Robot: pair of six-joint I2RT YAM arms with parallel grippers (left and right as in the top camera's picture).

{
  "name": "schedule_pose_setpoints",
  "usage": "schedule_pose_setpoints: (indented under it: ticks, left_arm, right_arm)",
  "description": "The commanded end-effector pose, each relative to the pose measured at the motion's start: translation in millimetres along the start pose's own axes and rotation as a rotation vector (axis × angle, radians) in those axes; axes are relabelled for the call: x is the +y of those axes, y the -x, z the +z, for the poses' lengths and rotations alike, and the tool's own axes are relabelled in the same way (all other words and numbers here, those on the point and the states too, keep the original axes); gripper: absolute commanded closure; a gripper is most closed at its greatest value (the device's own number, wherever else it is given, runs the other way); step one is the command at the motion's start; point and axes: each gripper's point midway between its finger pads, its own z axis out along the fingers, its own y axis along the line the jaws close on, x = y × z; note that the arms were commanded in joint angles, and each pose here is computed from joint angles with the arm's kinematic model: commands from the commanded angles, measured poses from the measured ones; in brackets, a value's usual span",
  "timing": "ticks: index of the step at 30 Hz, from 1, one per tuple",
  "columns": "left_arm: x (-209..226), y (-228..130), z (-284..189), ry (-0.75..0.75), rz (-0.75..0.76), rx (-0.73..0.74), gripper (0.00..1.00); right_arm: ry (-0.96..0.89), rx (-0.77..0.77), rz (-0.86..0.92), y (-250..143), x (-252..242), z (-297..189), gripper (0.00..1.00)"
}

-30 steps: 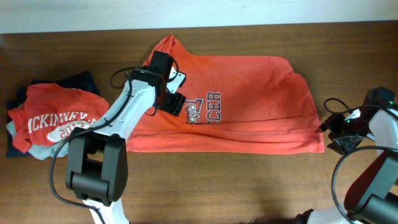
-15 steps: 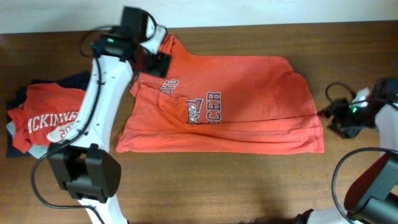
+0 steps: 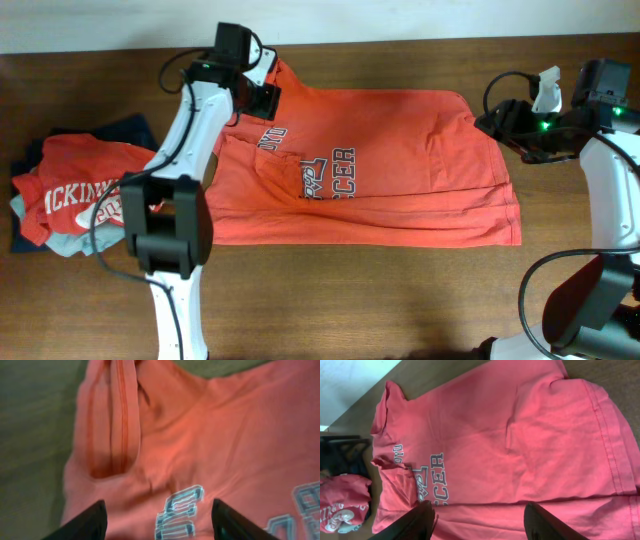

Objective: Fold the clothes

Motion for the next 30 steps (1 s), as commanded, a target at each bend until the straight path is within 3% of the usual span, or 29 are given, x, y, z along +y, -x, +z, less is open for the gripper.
schedule_pose_setpoints:
  ticks: [1,12,16,19,20,25,30]
  left_arm:
    - [12.1,2.6,16.7,0.050,0.025,-0.015,0.38]
    - [37.9,-15.9,57.2,0.137,0.013,0.027,0.51]
    - [42.9,-14.4,60.2,0.153,0.009,0.018,0.71]
    - [52.1,1.6,47.4,0.203,0.009,-0.010,0.96]
    - [58.3,14.6,33.1,0.239,0.008,-0.026,1.00]
    - [61.9,72.8,-40.2,0.269,0.008,-0.137,1.00]
    - [58.5,80.8,-80.9,0.268,0.009,-0.137,0.99]
  right_arm:
    - [0.015,-0.005,-0.024,0.6,9.7,-7.1,0.37]
    - [-0.067,0.017,-0.004,-5.9,-4.7,-7.4,0.37]
    - [-0.068,0.020,-0.002,-6.8,-4.9,-7.4,0.37]
    - [-0.074,0.020,-0.002,-6.7,-5.9,-7.5,0.37]
    - [-0.086,0.021,-0.001,-7.1,-8.0,-7.7,0.37]
    - [-0.095,0.030,0.006,-9.8,-9.6,-7.9,0.37]
    - [-0.096,0.040,0.011,-12.2,-9.9,-8.0,0.37]
